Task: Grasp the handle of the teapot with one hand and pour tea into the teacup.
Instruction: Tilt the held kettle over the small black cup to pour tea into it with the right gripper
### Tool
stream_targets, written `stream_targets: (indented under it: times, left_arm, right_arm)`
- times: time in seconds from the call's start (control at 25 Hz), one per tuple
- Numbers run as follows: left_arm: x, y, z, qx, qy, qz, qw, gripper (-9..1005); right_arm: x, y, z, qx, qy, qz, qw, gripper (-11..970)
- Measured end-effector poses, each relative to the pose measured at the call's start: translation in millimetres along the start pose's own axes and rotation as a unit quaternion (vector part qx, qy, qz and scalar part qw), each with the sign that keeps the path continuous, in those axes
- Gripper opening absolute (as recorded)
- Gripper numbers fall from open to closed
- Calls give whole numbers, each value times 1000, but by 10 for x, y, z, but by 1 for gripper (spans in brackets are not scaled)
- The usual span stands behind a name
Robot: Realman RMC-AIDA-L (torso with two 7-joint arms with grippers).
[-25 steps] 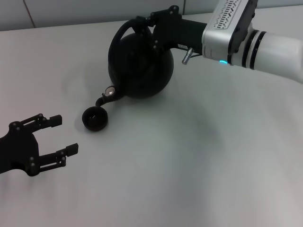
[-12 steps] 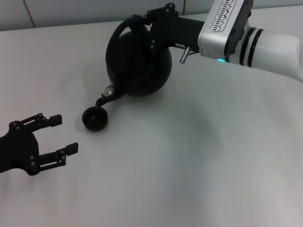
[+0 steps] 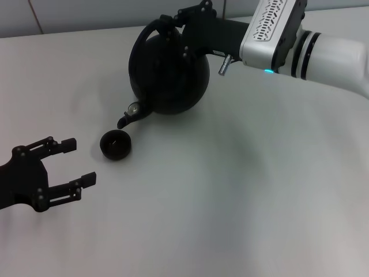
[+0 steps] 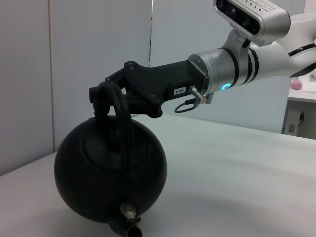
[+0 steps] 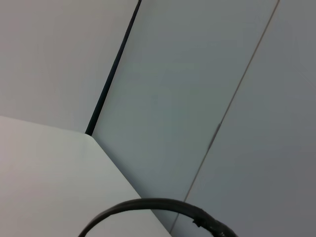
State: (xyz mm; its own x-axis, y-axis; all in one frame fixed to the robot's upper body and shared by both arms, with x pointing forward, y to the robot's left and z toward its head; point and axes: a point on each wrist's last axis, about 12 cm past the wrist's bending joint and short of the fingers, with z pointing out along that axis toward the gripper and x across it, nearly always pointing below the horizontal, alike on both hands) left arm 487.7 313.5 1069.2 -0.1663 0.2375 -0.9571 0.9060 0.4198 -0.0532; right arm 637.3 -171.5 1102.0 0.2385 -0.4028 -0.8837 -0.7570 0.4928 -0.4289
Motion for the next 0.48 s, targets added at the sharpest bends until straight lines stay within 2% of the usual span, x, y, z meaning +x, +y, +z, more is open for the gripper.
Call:
stream_targets:
  times: [0.48]
  left_arm:
    - [-10, 34, 16, -7, 3, -3, 1000, 803]
  right_arm:
    - [-35, -25, 16, 0, -4, -17, 1000, 107]
